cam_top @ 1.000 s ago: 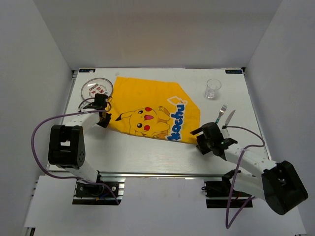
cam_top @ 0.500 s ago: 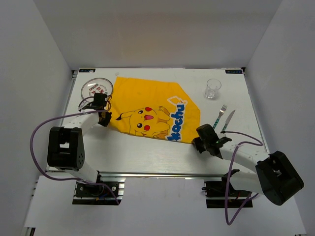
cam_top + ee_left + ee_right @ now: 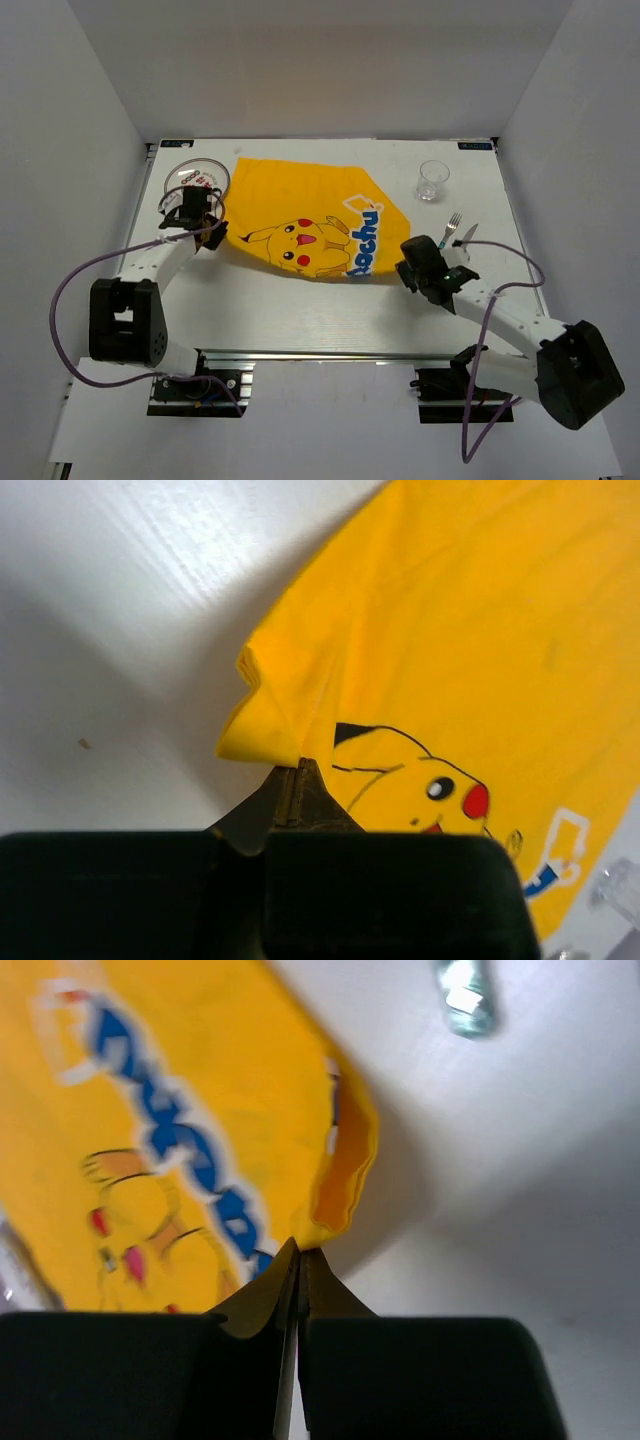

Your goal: Set the dinner table for one person

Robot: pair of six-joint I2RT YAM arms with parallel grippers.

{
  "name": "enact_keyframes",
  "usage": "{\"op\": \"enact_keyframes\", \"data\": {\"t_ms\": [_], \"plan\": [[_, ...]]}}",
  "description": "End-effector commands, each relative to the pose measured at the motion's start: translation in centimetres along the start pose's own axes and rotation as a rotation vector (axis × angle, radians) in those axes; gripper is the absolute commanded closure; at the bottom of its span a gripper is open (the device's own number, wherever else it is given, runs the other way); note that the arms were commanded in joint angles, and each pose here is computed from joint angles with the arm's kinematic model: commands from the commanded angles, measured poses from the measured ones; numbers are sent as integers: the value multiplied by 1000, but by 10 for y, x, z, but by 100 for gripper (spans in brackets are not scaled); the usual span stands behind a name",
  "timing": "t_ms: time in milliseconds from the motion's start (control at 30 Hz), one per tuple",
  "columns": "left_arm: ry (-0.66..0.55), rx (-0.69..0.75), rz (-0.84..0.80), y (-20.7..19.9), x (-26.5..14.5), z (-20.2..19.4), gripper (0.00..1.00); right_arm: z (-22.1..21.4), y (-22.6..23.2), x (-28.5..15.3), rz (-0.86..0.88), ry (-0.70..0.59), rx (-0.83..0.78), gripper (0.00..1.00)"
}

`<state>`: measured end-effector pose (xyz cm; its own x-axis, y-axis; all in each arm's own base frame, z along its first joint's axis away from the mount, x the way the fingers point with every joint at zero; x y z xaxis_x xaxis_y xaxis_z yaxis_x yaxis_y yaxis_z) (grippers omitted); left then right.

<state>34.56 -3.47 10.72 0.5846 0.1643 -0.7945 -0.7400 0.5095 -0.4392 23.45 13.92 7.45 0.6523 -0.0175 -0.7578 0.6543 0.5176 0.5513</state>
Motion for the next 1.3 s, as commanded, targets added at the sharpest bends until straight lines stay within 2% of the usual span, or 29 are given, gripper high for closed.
{"op": "enact_keyframes", "data": {"t_ms": [0,100,200,333,367,433,533,567,633,667,700,767,800,867,900,967,1000,1067,1100,1167,1200,1233,1267], "plan": [[-47,72,-220,-46,-43,24,100,42,59,-39,185,-171,-137,100],[-60,120,-319,-59,-81,34,100,56,91,-80,339,-190,-230,100],[-121,154,-501,-80,-142,51,100,71,115,-127,491,-210,-272,100],[-229,128,-681,-103,-232,85,100,95,147,-194,645,-236,-305,100],[-229,128,-698,-109,-244,90,100,107,166,-226,723,-253,-294,100],[-254,112,-748,-124,-275,104,100,118,180,-251,772,-287,-330,100],[-181,98,-833,-151,-294,105,100,142,207,-286,810,-372,-356,100],[-162,98,-834,-159,-289,106,100,144,216,-284,791,-394,-374,100],[-143,91,-865,-172,-295,109,100,160,233,-308,821,-456,-398,100],[-157,86,-897,-180,-307,115,100,158,243,-297,788,-452,-427,100],[-141,84,-882,-187,-297,116,100,165,254,-310,810,-473,-430,100],[-136,79,-894,-198,-300,121,100,159,270,-292,778,-465,-488,100],[-116,75,-865,-205,-282,123,100,159,276,-287,772,-465,-497,100],[-95,80,-874,-216,-274,123,100,157,296,-270,766,-458,-544,100],[-76,82,-850,-225,-254,123,100,161,307,-274,777,-473,-539,100],[-74,95,-864,-239,-250,128,100,165,325,-247,745,-463,-565,100],[-52,108,-844,-250,-227,126,100,162,335,-227,722,-446,-578,100],[-72,121,-916,-268,-233,137,100,180,353,-232,757,-475,-571,100],[-60,126,-917,-276,-217,136,100,179,363,-210,733,-462,-580,100],[-78,135,-994,-292,-218,144,100,202,381,-225,801,-495,-565,100],[-81,138,-1021,-302,-215,147,100,204,389,-205,794,-471,-586,100],[-96,152,-1082,-310,-224,149,100,214,400,-224,850,-500,-580,100],[-106,156,-1105,-314,-225,151,100,221,402,-222,862,-504,-585,100]]}}
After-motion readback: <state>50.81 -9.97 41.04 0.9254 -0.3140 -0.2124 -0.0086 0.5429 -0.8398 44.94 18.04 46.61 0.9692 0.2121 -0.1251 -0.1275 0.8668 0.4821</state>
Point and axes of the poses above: each gripper's point midway between its finger pads, its own x axis out along the fingers, its own y axis along the line the jaws close on, z = x × y, the point moved 3 cm from there along -x, back along the fingers, and after that the axes turned 2 degrees about -x, right-handed, at the moved point
